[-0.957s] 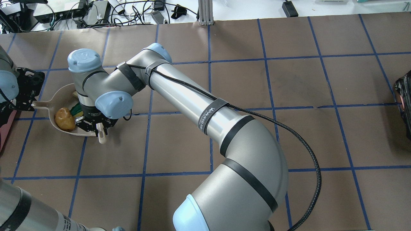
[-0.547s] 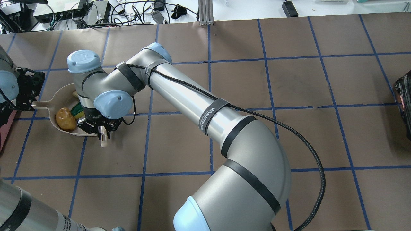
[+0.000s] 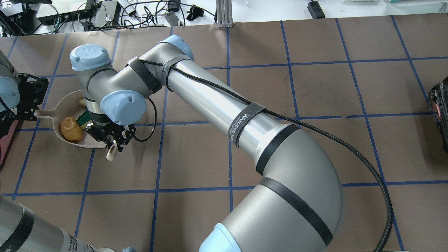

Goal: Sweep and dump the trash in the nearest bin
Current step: 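Lift the loaded dustpan toward the black bin while right withdraws brush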

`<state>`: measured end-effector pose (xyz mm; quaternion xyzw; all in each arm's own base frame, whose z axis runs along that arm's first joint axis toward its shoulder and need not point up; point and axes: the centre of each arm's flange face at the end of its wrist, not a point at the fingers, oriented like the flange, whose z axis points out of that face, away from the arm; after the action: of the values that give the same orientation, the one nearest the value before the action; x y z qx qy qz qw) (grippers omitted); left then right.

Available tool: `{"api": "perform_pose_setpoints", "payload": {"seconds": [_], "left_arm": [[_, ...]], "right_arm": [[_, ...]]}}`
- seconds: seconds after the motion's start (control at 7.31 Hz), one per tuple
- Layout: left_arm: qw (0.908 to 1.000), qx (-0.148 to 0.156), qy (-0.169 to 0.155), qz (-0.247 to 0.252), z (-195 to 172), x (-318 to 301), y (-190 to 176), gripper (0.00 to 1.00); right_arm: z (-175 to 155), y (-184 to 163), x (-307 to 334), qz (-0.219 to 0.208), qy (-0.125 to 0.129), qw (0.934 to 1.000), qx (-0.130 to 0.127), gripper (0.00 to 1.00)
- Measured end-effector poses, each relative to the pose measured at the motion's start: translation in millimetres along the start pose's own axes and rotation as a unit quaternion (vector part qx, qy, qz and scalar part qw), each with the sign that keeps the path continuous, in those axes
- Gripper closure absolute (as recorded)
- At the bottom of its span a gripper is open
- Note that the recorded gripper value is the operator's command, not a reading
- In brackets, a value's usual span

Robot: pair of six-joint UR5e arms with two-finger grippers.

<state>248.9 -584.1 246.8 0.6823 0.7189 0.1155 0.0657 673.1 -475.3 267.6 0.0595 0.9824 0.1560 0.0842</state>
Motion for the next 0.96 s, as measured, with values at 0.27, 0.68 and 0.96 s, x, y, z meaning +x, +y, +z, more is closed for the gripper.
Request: {"api": "perform_pose_setpoints", "payload": {"seconds": [0.27,0.68,0.96], "left_arm": [[0.9994,0.019,-0.014,-0.025,-9.3,10.8,31.1,1.00],[0.9970,0.045,-0.035,-0.053,-42.4,28.1,72.1,1.00],[0.9950,0.062,-0.054,-0.056,-62.6,34.7,101.5,1.00]], "right_arm": [[-20.4,11.3,40.8,0.042,0.027,0.9986,0.017,1.00],[-35.9,31.5,149.4,0.035,0.050,0.9970,0.047,1.00],[-23.4,43.8,227.7,-0.015,0.070,0.9957,0.060,1.00]]}}
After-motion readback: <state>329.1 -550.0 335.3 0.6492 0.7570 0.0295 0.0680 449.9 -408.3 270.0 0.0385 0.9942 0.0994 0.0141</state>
